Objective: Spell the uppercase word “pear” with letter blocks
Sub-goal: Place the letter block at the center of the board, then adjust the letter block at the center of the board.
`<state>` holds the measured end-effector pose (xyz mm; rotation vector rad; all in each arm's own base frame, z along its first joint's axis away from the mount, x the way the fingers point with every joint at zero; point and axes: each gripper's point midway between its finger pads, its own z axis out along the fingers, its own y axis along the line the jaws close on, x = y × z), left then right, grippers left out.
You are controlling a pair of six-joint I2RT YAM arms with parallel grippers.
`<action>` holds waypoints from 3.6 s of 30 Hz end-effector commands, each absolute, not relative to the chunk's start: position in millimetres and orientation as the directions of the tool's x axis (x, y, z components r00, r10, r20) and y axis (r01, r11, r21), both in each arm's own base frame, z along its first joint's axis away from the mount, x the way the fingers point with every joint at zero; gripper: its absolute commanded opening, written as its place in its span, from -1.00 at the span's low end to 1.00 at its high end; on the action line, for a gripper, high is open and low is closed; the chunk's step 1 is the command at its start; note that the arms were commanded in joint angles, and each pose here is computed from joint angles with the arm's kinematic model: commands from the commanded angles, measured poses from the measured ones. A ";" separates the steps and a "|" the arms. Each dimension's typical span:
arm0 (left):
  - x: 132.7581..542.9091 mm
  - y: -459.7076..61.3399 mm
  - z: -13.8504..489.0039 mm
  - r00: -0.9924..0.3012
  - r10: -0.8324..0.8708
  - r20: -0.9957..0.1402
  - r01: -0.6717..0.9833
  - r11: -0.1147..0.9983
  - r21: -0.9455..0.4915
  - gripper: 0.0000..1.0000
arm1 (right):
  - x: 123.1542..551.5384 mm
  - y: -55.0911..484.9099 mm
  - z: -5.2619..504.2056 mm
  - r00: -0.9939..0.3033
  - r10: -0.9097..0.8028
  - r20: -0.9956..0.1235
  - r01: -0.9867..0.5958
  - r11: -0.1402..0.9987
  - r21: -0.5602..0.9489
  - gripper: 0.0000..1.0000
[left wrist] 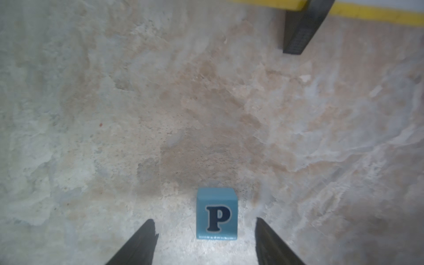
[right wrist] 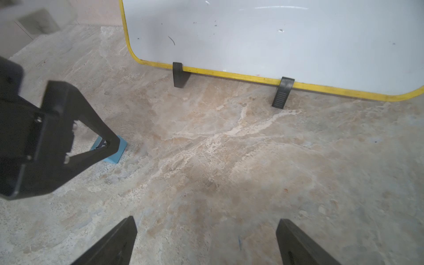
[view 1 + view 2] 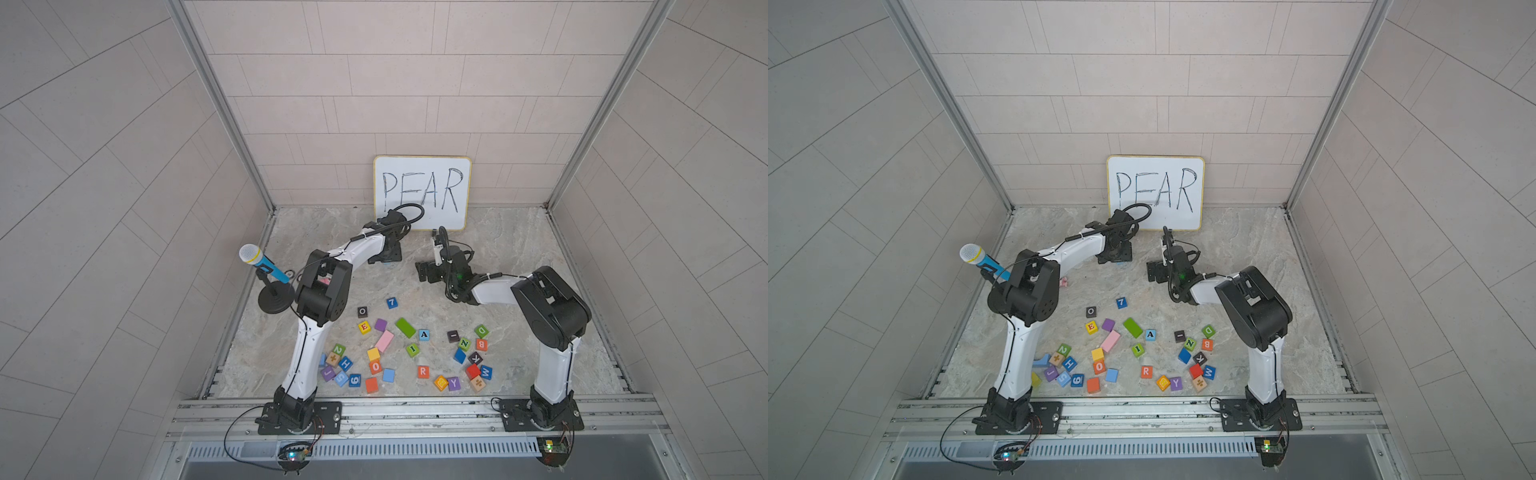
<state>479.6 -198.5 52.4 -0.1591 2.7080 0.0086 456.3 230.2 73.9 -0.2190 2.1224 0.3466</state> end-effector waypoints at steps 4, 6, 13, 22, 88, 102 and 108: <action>468.6 -191.5 101.8 -0.872 -0.130 -0.472 -0.123 0.991 -0.046 0.78 | 445.6 237.5 112.3 -0.506 -0.019 -0.862 -0.323 0.931 0.169 1.00; 464.1 -188.9 113.0 -0.864 -0.137 -0.485 -0.126 0.990 -0.055 0.84 | 437.5 239.3 116.5 -0.505 -0.039 -0.862 -0.338 0.928 0.156 1.00; 438.1 -181.7 146.1 -0.858 -0.154 -0.490 -0.118 0.988 -0.103 0.87 | 394.1 254.1 130.5 -0.498 -0.142 -0.856 -0.428 0.898 0.100 1.00; 381.7 -118.2 166.1 -0.869 -0.207 -0.450 -0.202 0.978 -0.061 1.00 | 304.5 308.3 130.4 -0.447 -0.337 -0.828 -0.630 0.776 0.024 1.00; 341.4 -11.4 145.7 -0.790 -0.480 -0.382 -0.449 0.877 -0.173 1.00 | 238.1 514.7 41.1 -0.093 -0.734 -0.672 -0.904 0.345 -0.253 1.00; 337.7 -13.1 159.0 -0.781 -0.472 -0.410 -0.426 0.882 -0.203 1.00 | 239.3 516.6 101.4 -0.116 -0.646 -0.755 -0.896 0.396 -0.201 0.99; 324.3 -13.0 168.2 -0.766 -0.479 -0.430 -0.423 0.878 -0.225 0.98 | 232.3 501.0 125.2 -0.293 -0.570 -0.768 -0.858 0.511 -0.052 0.89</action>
